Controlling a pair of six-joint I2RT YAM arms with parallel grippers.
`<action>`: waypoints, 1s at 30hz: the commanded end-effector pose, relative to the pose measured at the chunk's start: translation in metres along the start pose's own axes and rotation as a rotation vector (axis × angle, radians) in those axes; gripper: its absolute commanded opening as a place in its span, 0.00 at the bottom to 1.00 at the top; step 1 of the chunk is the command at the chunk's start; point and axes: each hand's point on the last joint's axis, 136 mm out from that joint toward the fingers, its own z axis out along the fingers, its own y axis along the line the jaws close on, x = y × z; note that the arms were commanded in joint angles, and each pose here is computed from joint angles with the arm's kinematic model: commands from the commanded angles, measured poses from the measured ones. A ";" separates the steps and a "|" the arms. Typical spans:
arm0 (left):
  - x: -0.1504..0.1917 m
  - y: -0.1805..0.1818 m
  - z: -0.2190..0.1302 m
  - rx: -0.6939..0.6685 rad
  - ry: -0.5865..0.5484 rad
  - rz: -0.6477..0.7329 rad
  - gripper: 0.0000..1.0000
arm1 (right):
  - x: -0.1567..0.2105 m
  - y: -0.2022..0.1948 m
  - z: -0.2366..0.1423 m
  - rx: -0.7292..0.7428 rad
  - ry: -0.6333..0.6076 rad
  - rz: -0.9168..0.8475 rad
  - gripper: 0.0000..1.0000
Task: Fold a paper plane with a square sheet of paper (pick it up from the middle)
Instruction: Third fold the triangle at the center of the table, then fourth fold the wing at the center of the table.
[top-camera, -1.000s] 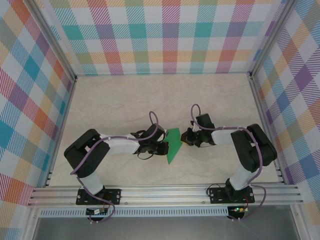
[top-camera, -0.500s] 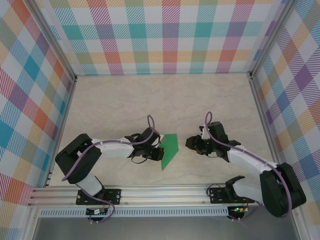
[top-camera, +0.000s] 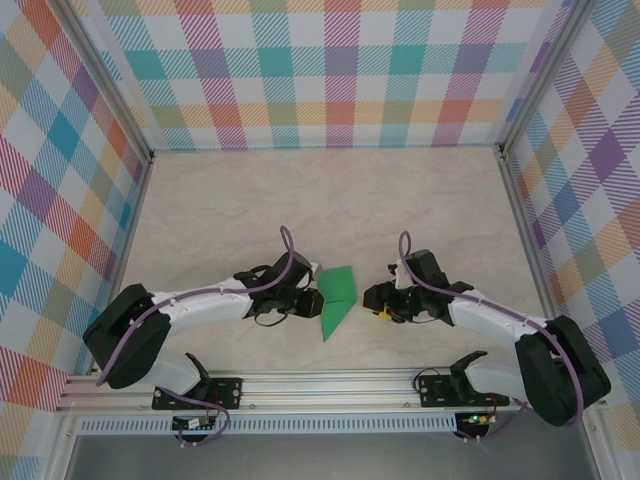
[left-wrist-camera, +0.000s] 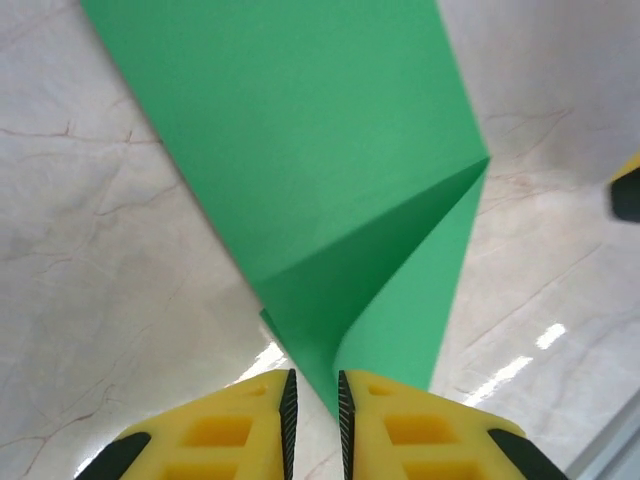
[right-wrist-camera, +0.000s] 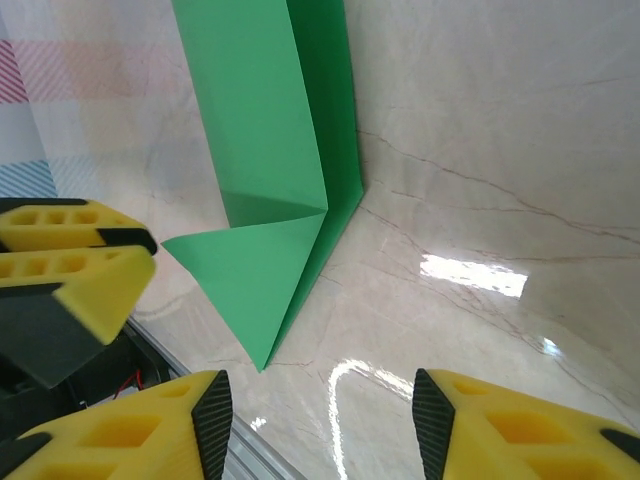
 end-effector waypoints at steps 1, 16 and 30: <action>-0.008 -0.006 -0.010 0.027 -0.054 -0.035 0.19 | -0.010 0.030 0.006 -0.083 0.016 -0.083 0.54; -0.002 -0.009 -0.019 0.061 -0.097 -0.081 0.23 | -0.013 0.035 0.050 -0.093 0.123 -0.125 0.52; -0.002 -0.007 -0.025 0.038 -0.114 -0.085 0.25 | -0.015 0.024 0.069 -0.053 0.161 -0.253 0.38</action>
